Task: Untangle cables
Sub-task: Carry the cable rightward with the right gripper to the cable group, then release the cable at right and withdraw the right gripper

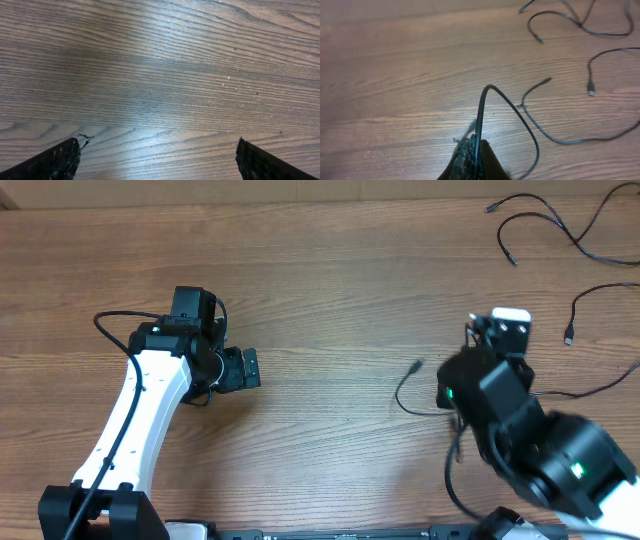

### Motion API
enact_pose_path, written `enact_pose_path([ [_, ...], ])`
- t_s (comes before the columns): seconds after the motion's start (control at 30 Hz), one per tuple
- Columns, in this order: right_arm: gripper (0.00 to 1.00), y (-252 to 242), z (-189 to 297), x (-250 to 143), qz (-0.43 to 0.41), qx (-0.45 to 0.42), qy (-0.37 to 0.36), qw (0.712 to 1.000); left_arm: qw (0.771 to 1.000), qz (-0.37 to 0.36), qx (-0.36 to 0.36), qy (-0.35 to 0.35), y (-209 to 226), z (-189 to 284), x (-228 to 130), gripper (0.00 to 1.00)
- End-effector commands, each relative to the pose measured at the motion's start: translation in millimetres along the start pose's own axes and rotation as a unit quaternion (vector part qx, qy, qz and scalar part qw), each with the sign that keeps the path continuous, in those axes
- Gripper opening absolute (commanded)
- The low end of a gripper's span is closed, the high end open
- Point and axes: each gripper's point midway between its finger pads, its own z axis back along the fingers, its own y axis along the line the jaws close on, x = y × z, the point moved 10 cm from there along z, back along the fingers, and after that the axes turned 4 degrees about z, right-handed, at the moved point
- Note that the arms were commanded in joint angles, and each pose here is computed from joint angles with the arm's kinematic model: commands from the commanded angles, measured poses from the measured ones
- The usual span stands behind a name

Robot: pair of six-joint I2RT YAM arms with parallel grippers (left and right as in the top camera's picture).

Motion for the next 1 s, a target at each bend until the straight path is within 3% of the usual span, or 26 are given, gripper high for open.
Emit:
enact_pose_path([
  [0.0,0.04,2.0,-17.4,11.8,0.068,0.048,0.029,0.996,1.0,0.002,-0.001,0.003,-1.5,-1.9,-0.6,1.0],
  [0.17,0.04,-20.7,-49.3,24.4,0.037,0.095,0.072,0.992,1.0,0.002,-0.001,0.003,-1.5,-1.9,-0.6,0.99],
  [0.37,0.04,-73.6,-60.8,30.3,-0.069,0.126,0.09,0.985,1.0,0.002,-0.001,0.003,-1.5,-1.9,-0.6,0.99],
  [0.63,0.04,-146.9,-59.1,18.8,-0.197,0.04,0.101,0.974,1.0,0.002,-0.001,0.003,-1.5,-1.9,-0.6,0.99],
  [0.97,0.04,-225.1,-39.3,-6.8,-0.36,-0.089,0.084,0.925,1.0,0.002,-0.001,0.003,-1.5,-1.9,-0.6,1.0],
])
